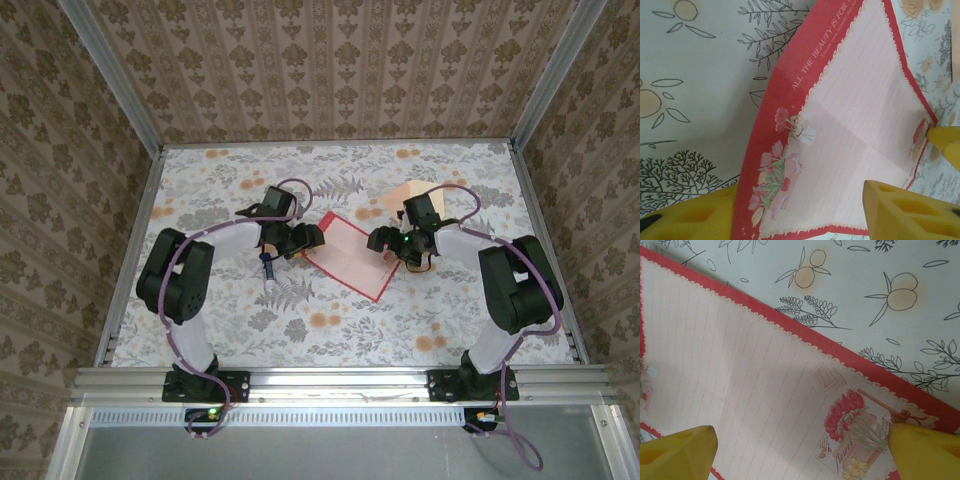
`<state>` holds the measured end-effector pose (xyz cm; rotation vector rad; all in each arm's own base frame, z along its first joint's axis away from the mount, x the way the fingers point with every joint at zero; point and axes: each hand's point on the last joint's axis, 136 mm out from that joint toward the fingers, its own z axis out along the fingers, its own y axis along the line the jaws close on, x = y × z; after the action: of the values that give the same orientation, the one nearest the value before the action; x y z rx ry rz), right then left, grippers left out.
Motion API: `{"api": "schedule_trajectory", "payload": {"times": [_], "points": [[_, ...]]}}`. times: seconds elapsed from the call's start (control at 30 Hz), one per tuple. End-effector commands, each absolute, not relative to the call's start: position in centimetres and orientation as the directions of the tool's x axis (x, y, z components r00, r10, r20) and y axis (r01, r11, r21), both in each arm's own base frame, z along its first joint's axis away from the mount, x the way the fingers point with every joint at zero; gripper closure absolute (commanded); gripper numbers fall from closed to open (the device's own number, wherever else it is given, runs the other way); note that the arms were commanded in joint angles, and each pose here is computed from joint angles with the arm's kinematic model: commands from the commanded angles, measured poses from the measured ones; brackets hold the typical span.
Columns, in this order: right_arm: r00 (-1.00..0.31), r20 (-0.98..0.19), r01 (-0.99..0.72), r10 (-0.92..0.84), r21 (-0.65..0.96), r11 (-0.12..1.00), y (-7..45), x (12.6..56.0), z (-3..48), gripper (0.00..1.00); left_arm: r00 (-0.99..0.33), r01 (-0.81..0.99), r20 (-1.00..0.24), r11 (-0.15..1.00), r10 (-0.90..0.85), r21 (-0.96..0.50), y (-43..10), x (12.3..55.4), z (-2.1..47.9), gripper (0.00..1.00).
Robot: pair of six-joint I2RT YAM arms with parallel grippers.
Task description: Place the letter into the envelope and seal it
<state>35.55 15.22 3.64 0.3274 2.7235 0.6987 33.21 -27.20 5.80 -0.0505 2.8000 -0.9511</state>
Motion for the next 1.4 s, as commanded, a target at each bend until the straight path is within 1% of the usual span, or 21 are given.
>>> {"api": "schedule_trajectory", "payload": {"times": [0.0, 0.17, 0.23, 0.3, 0.37, 0.43, 0.53, 0.7, 0.83, 1.1, 1.23, 1.37], "points": [[-0.93, -0.199, 0.18, 0.309, 0.485, 0.856, 14.7, 34.6, 2.5, 0.09, -0.975, 0.073, -0.209, 0.789, -0.071, -0.61, -27.2, 33.2, 7.8, 0.49], [-0.929, -0.208, 0.177, 0.307, 0.48, 0.859, 14.5, 34.6, 2.7, 0.09, -0.972, 0.091, -0.229, 0.801, -0.058, -0.591, -26.7, 33.2, 8.2, 0.66], [-0.928, -0.208, 0.178, 0.308, 0.479, 0.859, 14.3, 34.6, 2.8, 0.09, -0.971, 0.096, -0.234, 0.803, -0.055, -0.588, -26.6, 33.2, 8.4, 0.7], [-0.928, -0.211, 0.176, 0.307, 0.479, 0.86, 14.3, 34.7, 2.9, 0.09, -0.97, 0.103, -0.238, 0.803, -0.049, -0.587, -26.5, 33.2, 8.6, 0.79], [-0.926, -0.214, 0.178, 0.311, 0.479, 0.859, 14.2, 34.8, 3.0, 0.09, -0.97, 0.107, -0.238, 0.806, -0.043, -0.581, -26.3, 33.2, 8.6, 0.86], [-0.926, -0.215, 0.177, 0.311, 0.48, 0.859, 14.1, 34.8, 3.0, 0.09, -0.969, 0.114, -0.243, 0.808, -0.038, -0.579, -26.3, 33.1, 8.8, 0.95], [-0.925, -0.218, 0.175, 0.31, 0.48, 0.86, 14.1, 34.8, 3.2, 0.09, -0.968, 0.121, -0.249, 0.81, -0.032, -0.574, -26.1, 33.1, 9.0, 1.0], [-0.925, -0.225, 0.167, 0.305, 0.481, 0.861, 14.2, 35.1, 3.6, 0.09, -0.963, 0.145, -0.27, 0.817, -0.013, -0.558, -25.9, 33.1, 9.4, 1.0], [-0.922, -0.242, 0.154, 0.301, 0.485, 0.861, 14.3, 35.6, 4.8, 0.09, -0.95, 0.186, -0.313, 0.82, 0.008, -0.541, -25.7, 33.5, 10.5, 1.0], [-0.913, -0.241, 0.167, 0.33, 0.518, 0.839, 15.0, 37.1, 10.0, 0.08, -0.895, 0.307, -0.436, 0.841, 0.095, -0.446, -25.3, 35.0, 13.6, 1.0], [-0.902, -0.209, 0.214, 0.377, 0.543, 0.812, 15.4, 37.8, 12.9, 0.06, -0.86, 0.37, -0.489, 0.836, 0.143, -0.405, -25.4, 35.7, 15.0, 1.0], [-0.889, -0.142, 0.296, 0.435, 0.548, 0.783, 15.5, 38.2, 15.1, 0.04, -0.808, 0.454, -0.542, 0.831, 0.231, -0.322, -25.7, 35.8, 16.1, 1.0]]}}
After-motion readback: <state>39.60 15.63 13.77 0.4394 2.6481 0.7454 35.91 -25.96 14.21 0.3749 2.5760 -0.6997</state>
